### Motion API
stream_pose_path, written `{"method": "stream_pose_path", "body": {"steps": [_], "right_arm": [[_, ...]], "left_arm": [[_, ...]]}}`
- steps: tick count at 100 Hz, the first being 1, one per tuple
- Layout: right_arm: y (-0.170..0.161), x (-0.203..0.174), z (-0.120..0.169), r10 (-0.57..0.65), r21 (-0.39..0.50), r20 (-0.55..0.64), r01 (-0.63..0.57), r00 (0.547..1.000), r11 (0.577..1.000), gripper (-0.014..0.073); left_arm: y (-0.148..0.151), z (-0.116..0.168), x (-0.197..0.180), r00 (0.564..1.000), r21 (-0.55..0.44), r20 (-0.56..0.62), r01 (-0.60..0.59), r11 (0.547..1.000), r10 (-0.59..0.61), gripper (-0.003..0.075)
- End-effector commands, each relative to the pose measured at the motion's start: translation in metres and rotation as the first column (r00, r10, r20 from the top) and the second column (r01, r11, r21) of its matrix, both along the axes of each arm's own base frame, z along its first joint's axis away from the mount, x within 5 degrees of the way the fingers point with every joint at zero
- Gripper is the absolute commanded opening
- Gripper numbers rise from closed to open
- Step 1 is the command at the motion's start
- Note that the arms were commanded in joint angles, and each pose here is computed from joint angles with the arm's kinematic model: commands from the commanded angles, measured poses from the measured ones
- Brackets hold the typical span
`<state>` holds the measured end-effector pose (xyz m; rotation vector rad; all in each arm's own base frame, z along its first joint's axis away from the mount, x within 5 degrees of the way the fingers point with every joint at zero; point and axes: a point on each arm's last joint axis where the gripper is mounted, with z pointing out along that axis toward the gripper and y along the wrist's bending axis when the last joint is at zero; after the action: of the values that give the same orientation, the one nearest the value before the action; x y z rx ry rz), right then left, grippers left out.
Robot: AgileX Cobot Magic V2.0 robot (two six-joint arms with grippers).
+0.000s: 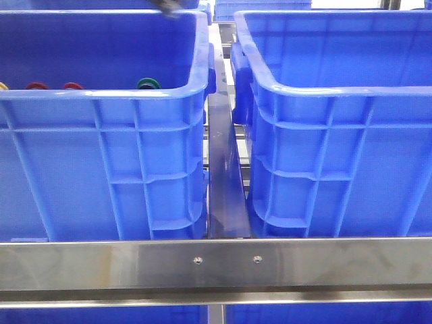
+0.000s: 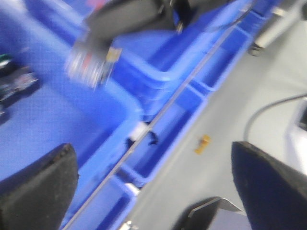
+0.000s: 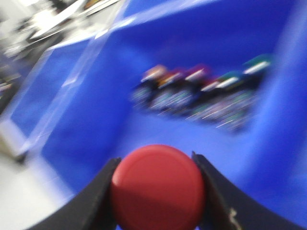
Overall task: Pick red and yellow buttons and place in box
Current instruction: 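Lower the red button into the empty bin and open the right gripper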
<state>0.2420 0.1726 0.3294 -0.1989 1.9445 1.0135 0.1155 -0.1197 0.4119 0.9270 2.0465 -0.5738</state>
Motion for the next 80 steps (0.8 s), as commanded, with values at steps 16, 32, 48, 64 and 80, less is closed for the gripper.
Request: {"method": "stream_pose_path", "body": {"steps": [16,32,48,64,80], "right_arm": [[-0.058,0.031,0.016,-0.341,-0.133,0.169,0.365,0.925,0.922,0.0026],[-0.095,0.044,0.012,-0.5,-0.254,0.243,0.552,0.831,0.794,0.0026],[-0.117,0.06,-0.003,-0.55,-0.323,0.238,0.6,0.8,0.732,0.0026],[-0.134,0.085,-0.029,-0.601,-0.383,0.183,0.62,0.778,0.685,0.0026],[-0.147,0.11,-0.046,-0.635,-0.417,0.15,0.631,0.757,0.654,0.0026]], "left_arm": [[0.011,0.02,0.0,0.984,-0.165,0.099,-0.134,0.977,0.152,0.061],[0.024,0.013,0.003,0.945,-0.241,0.106,-0.277,0.93,0.309,0.061],[0.044,-0.001,0.006,0.863,-0.249,0.127,-0.45,0.858,0.49,0.061],[0.064,-0.006,0.006,0.766,-0.236,0.179,-0.577,0.782,0.618,0.061],[0.072,-0.007,0.006,0.722,-0.19,0.209,-0.632,0.751,0.66,0.061]]}}
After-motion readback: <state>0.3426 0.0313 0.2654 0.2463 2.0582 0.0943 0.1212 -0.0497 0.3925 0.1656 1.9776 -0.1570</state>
